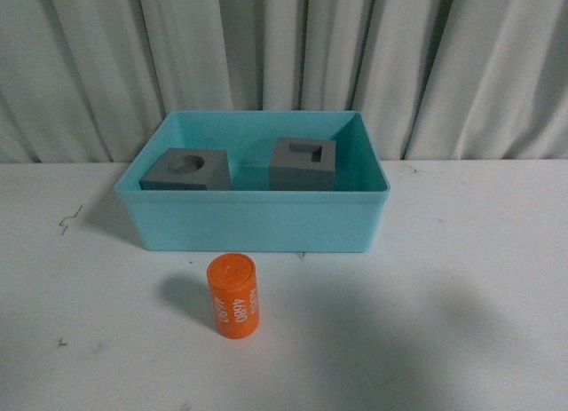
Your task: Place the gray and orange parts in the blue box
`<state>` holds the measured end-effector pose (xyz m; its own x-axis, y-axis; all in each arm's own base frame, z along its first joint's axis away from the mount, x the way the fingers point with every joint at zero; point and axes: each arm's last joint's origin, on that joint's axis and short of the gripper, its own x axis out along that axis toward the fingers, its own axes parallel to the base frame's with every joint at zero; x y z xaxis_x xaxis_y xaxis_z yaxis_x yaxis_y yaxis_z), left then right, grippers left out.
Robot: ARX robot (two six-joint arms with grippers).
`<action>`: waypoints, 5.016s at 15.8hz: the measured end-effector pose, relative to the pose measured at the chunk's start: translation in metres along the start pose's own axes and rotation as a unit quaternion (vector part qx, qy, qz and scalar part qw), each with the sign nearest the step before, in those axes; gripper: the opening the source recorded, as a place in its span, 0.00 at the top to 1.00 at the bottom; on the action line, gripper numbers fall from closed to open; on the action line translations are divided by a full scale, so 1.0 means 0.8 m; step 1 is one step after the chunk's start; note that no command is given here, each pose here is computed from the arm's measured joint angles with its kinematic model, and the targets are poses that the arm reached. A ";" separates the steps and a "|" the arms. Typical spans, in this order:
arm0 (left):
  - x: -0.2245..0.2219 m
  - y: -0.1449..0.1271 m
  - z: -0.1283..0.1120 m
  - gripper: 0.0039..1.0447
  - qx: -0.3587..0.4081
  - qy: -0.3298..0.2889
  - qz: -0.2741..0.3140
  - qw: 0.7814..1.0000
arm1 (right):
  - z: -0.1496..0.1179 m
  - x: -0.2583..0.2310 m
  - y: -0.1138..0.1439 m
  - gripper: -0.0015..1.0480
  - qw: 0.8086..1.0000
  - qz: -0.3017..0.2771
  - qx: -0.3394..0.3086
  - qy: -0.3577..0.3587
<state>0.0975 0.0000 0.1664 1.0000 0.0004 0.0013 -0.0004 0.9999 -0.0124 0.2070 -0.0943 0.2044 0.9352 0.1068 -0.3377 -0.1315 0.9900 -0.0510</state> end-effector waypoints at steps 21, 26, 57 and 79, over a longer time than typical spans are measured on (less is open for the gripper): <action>0.000 0.000 0.000 0.06 0.001 0.000 0.000 1.000 | 0.026 0.258 0.278 0.06 0.821 0.502 -0.233 0.136; 0.000 0.000 0.000 0.06 0.001 0.000 0.000 1.000 | 0.007 0.279 0.321 0.06 0.813 0.508 -0.228 0.170; 0.000 0.000 0.000 0.06 0.001 0.000 0.000 1.000 | 0.160 0.358 0.299 0.54 0.958 0.281 -0.049 -0.017; 0.000 0.000 0.000 0.06 0.001 0.000 0.000 1.000 | 0.050 0.424 0.402 0.55 0.951 0.259 -0.073 0.154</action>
<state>0.0975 0.0000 0.1664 1.0000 0.0004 0.0006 -0.0004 0.9999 -0.0109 0.4954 0.2639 0.1110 0.5945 0.5219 -0.6116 -0.6129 0.7865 0.0754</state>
